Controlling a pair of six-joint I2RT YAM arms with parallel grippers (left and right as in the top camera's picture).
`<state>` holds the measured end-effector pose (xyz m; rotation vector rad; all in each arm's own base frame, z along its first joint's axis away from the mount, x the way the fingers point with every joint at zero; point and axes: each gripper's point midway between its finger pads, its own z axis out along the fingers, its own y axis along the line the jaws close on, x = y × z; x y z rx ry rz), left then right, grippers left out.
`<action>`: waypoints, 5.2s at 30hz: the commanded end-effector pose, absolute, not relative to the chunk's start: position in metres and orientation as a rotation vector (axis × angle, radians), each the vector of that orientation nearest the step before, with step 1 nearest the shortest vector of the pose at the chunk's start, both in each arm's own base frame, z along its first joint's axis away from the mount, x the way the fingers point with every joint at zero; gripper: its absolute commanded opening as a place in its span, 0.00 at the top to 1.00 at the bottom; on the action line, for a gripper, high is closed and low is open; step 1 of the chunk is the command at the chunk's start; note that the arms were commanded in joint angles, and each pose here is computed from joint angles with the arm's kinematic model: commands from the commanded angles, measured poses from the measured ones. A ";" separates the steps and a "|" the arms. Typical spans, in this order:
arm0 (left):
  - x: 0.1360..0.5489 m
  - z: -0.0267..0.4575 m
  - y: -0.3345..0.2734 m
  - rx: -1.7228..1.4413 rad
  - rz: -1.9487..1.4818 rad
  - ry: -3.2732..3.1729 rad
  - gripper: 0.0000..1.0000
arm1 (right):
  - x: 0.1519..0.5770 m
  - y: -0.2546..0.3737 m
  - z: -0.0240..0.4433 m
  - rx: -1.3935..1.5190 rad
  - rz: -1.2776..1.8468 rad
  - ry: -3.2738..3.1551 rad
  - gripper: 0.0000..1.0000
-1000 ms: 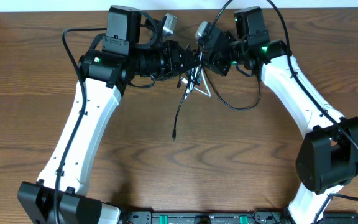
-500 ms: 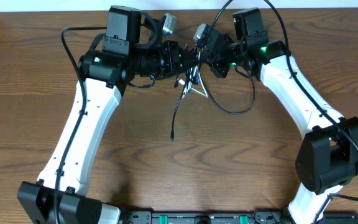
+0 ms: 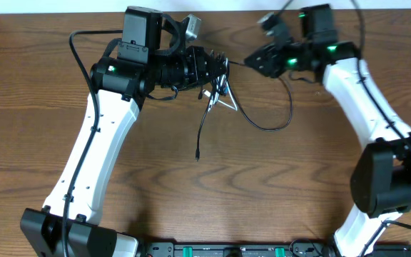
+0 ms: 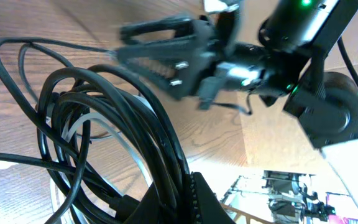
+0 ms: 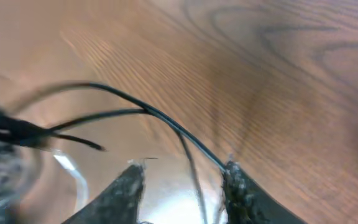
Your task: Untangle cables
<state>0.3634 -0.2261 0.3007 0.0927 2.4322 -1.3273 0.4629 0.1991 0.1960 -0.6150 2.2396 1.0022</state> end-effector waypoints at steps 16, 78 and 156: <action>0.367 0.306 -0.220 0.103 -1.264 2.409 0.92 | 0.462 0.248 0.186 0.769 1.214 2.533 0.29; 0.392 0.255 -0.150 -0.128 -0.625 2.531 0.92 | 0.470 0.053 0.140 0.568 0.444 2.628 0.99; 0.382 0.262 -0.188 -0.137 -0.775 2.530 0.92 | 0.414 0.220 0.172 -0.564 0.978 2.516 0.32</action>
